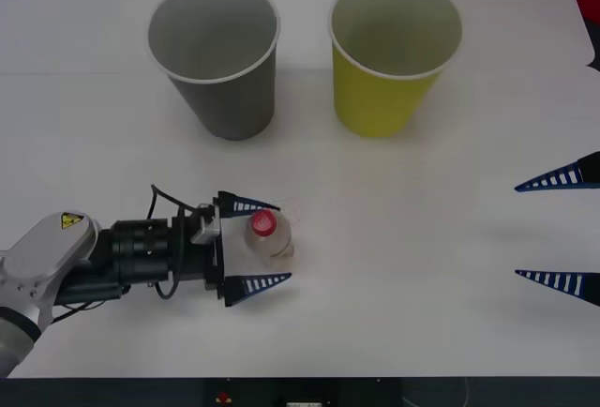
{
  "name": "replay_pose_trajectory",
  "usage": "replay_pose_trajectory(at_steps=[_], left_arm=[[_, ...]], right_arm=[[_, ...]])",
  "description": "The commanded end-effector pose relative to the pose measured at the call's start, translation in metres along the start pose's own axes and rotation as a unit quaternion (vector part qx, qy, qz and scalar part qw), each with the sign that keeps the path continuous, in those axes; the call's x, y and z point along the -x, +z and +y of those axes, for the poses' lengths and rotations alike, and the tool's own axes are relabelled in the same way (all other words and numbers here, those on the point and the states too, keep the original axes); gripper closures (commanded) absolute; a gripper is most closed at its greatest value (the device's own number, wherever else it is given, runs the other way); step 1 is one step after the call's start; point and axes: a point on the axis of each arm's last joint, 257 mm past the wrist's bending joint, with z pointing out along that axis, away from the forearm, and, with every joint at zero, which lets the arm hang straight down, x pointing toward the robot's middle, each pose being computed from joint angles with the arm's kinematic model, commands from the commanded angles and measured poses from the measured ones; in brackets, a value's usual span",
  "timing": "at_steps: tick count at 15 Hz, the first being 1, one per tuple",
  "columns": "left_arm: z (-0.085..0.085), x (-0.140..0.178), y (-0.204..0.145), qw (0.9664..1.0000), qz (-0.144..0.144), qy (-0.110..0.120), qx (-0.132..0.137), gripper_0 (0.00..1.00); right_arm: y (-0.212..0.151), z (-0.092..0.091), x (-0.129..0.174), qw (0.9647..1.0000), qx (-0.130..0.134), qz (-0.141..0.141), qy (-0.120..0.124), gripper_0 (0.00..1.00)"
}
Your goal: Put the can into the green bin and the plastic bottle into the gray bin
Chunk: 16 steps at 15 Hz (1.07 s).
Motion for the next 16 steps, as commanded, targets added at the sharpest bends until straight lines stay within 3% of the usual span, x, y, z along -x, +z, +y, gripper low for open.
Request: replay_pose_trajectory(at_steps=[1,3,5,16], left_arm=[[0.0045,-0.0024,0.0031,0.9999,0.007,0.005,0.007,0.0],[0.0064,-0.0031,0.0035,0.9999,0.009,0.006,0.011,0.03],[0.0068,-0.0039,0.003,0.9999,0.01,0.008,0.012,1.0],[0.0068,-0.0086,-0.0033,0.9996,0.022,0.013,0.008,1.0]], right_arm=[[0.0,0.0,0.0,1.0,0.0,0.0,0.0,0.0],[0.0,0.0,0.0,1.0,0.0,0.0,0.0,0.0],[0.0,0.0,0.0,1.0,0.0,0.0,0.0,0.0],[0.0,0.0,0.0,1.0,0.0,0.0,0.0,0.0]])
